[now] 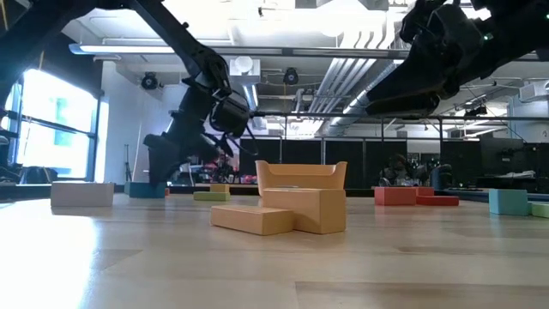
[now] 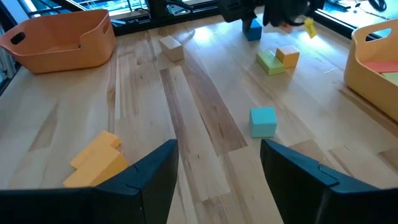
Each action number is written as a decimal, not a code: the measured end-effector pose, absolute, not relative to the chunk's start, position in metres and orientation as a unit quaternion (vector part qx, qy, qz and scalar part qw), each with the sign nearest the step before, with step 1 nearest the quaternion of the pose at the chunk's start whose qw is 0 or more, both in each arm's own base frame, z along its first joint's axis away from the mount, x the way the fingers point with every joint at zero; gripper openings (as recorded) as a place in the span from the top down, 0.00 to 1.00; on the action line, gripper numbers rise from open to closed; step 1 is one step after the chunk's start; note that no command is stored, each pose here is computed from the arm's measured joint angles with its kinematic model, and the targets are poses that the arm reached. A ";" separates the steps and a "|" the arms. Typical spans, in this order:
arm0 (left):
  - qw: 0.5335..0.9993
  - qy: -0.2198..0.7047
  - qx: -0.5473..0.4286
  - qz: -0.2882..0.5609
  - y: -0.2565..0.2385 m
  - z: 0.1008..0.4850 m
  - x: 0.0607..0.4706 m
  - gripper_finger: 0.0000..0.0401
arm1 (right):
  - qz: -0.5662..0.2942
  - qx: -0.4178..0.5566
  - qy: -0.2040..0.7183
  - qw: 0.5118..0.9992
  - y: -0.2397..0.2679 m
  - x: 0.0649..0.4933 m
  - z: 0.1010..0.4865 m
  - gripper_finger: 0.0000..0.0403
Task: Sort blocks by size
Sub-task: Put the blue wide rectangular block into the yellow bin
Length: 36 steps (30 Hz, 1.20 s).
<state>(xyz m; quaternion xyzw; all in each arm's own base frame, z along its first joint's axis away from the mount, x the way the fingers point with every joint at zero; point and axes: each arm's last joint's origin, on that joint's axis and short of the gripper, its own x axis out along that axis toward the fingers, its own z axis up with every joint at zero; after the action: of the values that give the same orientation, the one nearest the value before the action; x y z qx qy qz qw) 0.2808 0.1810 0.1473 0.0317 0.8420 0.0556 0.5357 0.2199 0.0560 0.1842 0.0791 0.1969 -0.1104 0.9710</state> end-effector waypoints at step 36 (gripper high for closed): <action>0.751 0.622 0.125 0.184 0.152 0.288 0.360 0.76 | -0.080 0.041 0.144 0.985 0.069 0.205 0.207 0.44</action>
<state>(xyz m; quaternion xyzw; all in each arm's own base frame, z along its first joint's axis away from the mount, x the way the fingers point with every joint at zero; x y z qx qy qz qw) 0.3601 0.1517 0.2884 0.1248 0.6221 0.1845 0.7506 0.2052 0.0692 0.2075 0.0410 0.1443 -0.0801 0.9854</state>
